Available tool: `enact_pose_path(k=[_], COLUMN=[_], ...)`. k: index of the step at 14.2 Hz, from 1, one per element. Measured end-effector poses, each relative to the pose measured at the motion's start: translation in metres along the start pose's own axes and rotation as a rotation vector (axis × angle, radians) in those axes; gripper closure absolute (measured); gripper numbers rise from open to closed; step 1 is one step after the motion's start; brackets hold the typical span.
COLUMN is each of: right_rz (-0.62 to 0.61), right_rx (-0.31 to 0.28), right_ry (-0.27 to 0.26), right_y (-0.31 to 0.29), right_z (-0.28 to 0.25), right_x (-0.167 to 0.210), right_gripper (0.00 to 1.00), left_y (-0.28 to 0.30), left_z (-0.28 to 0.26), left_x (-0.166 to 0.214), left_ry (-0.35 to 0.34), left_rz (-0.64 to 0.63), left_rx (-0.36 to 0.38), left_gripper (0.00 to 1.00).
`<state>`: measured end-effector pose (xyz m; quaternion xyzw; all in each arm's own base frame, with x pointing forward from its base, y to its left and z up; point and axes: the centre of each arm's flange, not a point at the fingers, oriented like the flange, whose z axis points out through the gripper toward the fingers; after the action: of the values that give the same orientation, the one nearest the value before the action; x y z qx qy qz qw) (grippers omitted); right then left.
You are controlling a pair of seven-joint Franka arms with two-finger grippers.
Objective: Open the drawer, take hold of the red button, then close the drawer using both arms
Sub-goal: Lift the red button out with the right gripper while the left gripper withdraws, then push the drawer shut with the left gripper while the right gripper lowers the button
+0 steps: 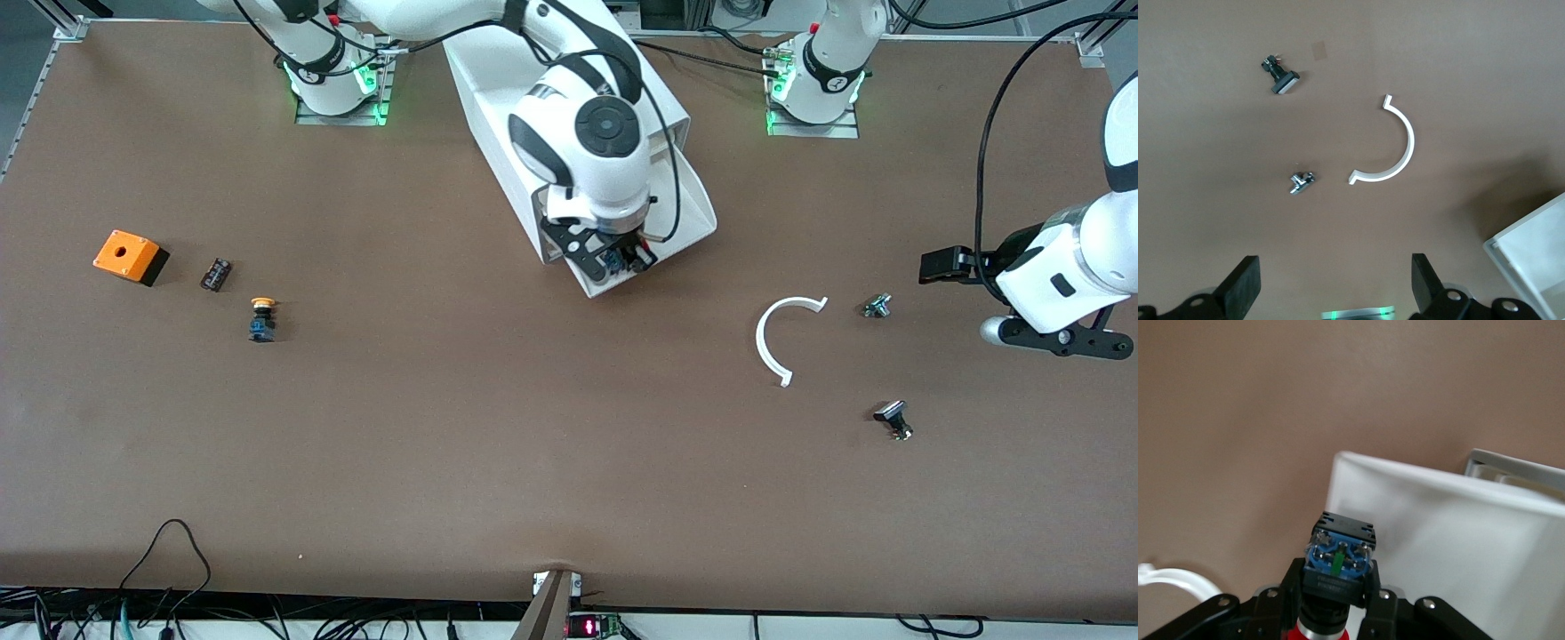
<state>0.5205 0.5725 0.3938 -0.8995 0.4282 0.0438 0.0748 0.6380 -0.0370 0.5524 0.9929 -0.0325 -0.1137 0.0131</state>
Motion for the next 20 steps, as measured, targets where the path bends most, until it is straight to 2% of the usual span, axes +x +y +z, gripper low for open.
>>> enact_pose_path(k=[2, 3, 4, 6, 8, 11, 13, 17, 18, 20], right_rz=[-0.003, -0.062, -0.16, -0.384, -0.582, -0.823, -0.928, -1.084, -1.098, -1.096], right_rx=[0.048, 0.052, 0.032, -0.05, -0.138, -0.245, -0.286, -0.299, -0.29, -0.231], right_ry=[-0.043, -0.046, -0.043, -0.031, 0.01, 0.047, 0.065, 0.094, 0.09, 0.049], right_y=[-0.009, -0.009, -0.004, 0.008, 0.017, 0.035, 0.056, 0.121, 0.138, 0.17], right_z=[-0.043, -0.061, -0.075, -0.084, -0.076, -0.059, -0.052, -0.017, -0.006, 0.016], right_x=[0.045, 0.065, 0.08, 0.102, 0.138, 0.222, 0.283, 0.386, 0.405, 0.434], right_gripper=[0.6, 0.6, 0.6, 0.6, 0.6, 0.6, 0.6, 0.6, 0.6, 0.6], left_y=[0.001, 0.001, 0.001, 0.005, 0.021, 0.063, 0.092, 0.167, 0.19, 0.228], left_z=[-0.004, -0.004, -0.004, -0.002, 0.0, 0.011, 0.037, 0.105, 0.119, 0.15], left_x=[0.005, 0.006, 0.008, 0.012, 0.014, 0.018, 0.027, 0.032, 0.03, 0.024], left_ry=[0.042, 0.055, 0.061, 0.083, 0.094, 0.112, 0.126, 0.113, 0.12, 0.151], left_rz=[-0.041, -0.049, -0.057, -0.077, -0.106, -0.175, -0.232, -0.333, -0.338, -0.339], left_rx=[-0.013, -0.015, -0.017, -0.024, -0.038, -0.06, -0.073, -0.082, -0.085, -0.105], left_gripper=[0.0, 0.0, 0.0, 0.0, 0.0, 0.0, 0.0, 0.0, 0.0, 0.01])
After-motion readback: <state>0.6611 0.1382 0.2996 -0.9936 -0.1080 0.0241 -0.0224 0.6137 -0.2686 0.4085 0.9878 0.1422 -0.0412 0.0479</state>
